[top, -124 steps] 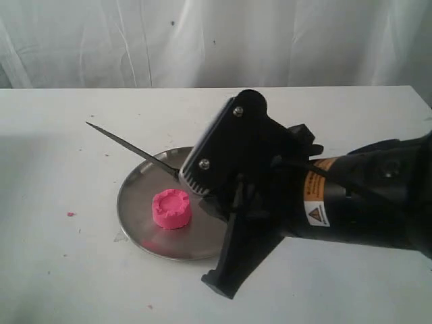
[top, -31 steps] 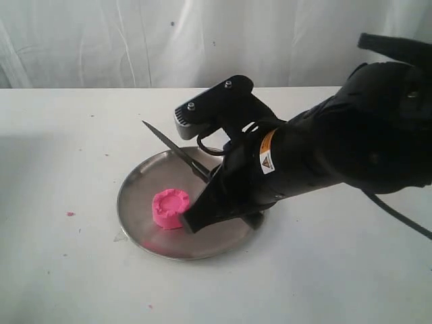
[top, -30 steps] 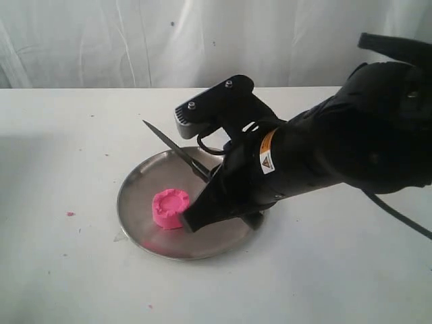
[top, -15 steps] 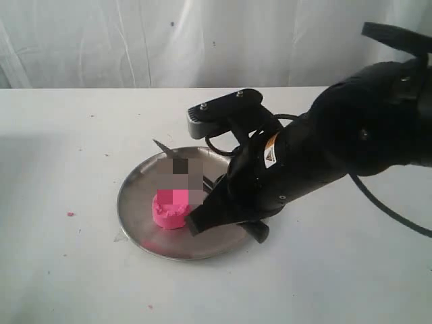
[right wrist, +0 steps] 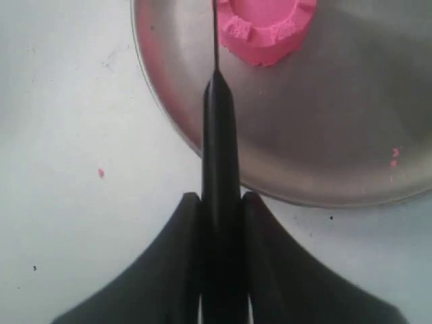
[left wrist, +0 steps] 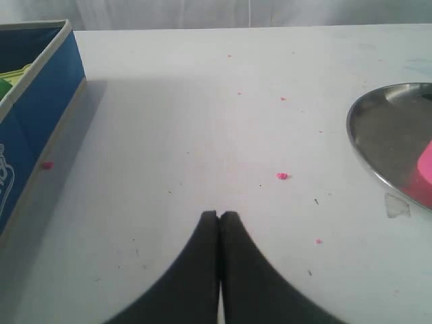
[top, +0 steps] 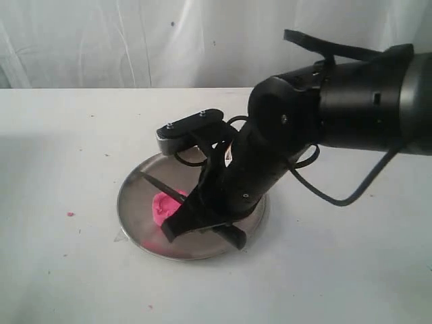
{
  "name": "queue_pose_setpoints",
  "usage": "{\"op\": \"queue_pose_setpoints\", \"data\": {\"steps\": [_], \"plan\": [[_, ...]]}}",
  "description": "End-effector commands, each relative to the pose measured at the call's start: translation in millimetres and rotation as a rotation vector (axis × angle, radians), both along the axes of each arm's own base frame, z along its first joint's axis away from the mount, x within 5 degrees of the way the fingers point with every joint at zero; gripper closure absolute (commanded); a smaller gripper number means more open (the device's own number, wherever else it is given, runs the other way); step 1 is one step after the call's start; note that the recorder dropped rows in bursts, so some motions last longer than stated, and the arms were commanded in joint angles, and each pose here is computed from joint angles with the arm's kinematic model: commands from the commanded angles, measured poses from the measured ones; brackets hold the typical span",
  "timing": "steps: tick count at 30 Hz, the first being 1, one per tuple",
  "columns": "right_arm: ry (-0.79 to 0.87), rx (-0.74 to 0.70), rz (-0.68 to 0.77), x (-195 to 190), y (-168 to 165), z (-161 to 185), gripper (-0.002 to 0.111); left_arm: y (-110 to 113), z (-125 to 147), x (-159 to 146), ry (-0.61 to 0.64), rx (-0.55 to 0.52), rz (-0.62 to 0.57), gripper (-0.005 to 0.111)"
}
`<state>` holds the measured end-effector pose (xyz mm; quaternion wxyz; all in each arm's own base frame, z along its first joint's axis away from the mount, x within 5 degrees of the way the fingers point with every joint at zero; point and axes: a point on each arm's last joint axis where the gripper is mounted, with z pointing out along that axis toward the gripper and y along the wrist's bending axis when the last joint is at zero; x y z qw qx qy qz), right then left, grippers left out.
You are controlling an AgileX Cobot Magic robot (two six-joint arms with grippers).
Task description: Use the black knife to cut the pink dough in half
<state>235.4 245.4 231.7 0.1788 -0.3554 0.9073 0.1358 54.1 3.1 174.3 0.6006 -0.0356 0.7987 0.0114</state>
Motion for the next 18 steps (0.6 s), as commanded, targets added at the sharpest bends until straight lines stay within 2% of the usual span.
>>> {"op": "queue_pose_setpoints", "data": {"steps": [1,5,12,18], "plan": [[0.015,-0.004,-0.005,6,3,-6,0.108,0,-1,0,-0.003,-0.007,-0.004,0.107],[-0.006,0.014,-0.013,10,5,-9,0.108,0,-1,0,-0.003,-0.007,-0.004,0.107],[-0.2,0.179,-0.031,8,0,40,0.108,0,-1,0,-0.003,-0.007,-0.004,0.107],[-0.164,0.151,-0.023,3,-4,40,0.108,0,-1,0,-0.003,-0.007,-0.004,0.107]]}}
